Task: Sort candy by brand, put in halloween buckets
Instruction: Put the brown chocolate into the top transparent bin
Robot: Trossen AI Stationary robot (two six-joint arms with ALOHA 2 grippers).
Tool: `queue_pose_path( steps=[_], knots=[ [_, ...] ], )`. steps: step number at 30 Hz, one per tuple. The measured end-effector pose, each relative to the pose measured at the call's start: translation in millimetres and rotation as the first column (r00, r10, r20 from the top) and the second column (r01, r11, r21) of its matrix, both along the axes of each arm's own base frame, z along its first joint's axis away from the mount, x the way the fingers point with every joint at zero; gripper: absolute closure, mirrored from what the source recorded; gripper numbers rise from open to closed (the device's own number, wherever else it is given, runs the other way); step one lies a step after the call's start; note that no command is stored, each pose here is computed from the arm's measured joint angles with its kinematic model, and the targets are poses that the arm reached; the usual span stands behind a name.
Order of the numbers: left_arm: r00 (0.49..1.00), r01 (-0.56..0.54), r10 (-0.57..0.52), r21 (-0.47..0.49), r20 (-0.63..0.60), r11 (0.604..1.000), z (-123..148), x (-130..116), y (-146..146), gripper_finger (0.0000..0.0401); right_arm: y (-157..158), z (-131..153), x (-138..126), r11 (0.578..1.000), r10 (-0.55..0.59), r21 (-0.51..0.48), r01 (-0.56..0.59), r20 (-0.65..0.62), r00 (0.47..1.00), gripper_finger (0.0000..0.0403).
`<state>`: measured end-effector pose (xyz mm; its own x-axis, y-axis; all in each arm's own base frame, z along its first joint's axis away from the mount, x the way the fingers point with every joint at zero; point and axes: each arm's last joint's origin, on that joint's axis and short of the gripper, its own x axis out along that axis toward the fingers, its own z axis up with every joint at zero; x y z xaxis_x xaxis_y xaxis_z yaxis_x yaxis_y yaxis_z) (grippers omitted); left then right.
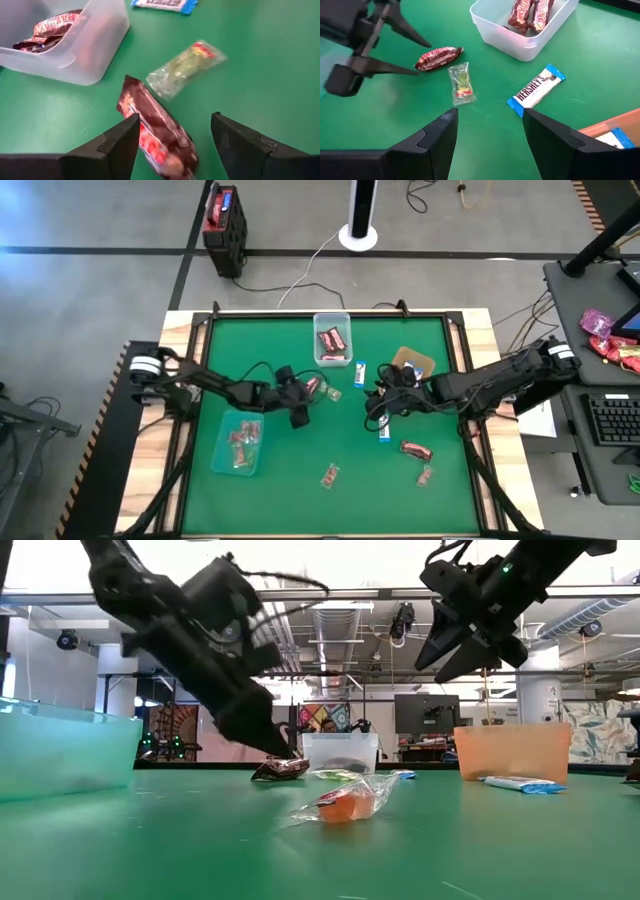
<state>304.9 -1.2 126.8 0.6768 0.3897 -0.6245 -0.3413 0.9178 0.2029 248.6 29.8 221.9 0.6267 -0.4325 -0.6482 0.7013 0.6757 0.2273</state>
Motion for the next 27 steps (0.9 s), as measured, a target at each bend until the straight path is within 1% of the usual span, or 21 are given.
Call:
queue_pose_path(
  steps=[3,7,11,13,15,17,24,27],
  knots=[
    [0.999,-0.046,0.046,-0.001,-0.015,0.999,-7.8,7.4,6.1,0.0174,0.0,-0.3,-0.2,1.000,0.004,-0.004,-0.004,-0.006,1.000,0.0186],
    [0.989,-0.142,0.143,0.028,-0.032,0.989,-14.8,7.1,11.9,0.0174,-0.1,0.0,-0.5,1.000,0.005,-0.005,-0.005,-0.006,1.000,0.0186],
    [0.987,-0.153,0.154,0.026,-0.042,0.988,-18.0,3.6,14.0,0.0177,-0.1,0.1,-0.5,1.000,0.017,-0.017,-0.017,-0.014,1.000,0.0186],
    [0.989,-0.141,0.142,0.012,-0.050,0.990,-19.7,2.0,14.1,0.0186,-0.1,0.1,-0.5,1.000,0.021,-0.021,-0.022,-0.017,1.000,0.0186],
    [0.989,-0.140,0.141,0.011,-0.053,0.990,-20.3,1.2,14.1,0.0205,-0.1,0.1,-0.5,0.999,0.023,-0.022,-0.023,-0.018,1.000,0.0186],
    [0.990,-0.131,0.131,0.002,-0.061,0.991,-21.2,0.5,13.8,0.0232,-0.1,0.1,-0.5,0.999,0.025,-0.024,-0.025,-0.020,0.999,0.0186],
    [0.991,-0.121,0.120,-0.006,-0.057,0.993,-19.9,0.7,13.5,0.0349,-0.1,-0.2,-0.2,0.999,0.026,-0.027,-0.026,-0.022,0.999,0.0186],
    [0.994,-0.100,0.098,-0.028,-0.053,0.995,-15.1,-0.1,12.3,0.0378,-0.1,-0.3,-0.2,0.999,0.026,-0.027,-0.026,-0.022,0.999,0.0186]
  ],
)
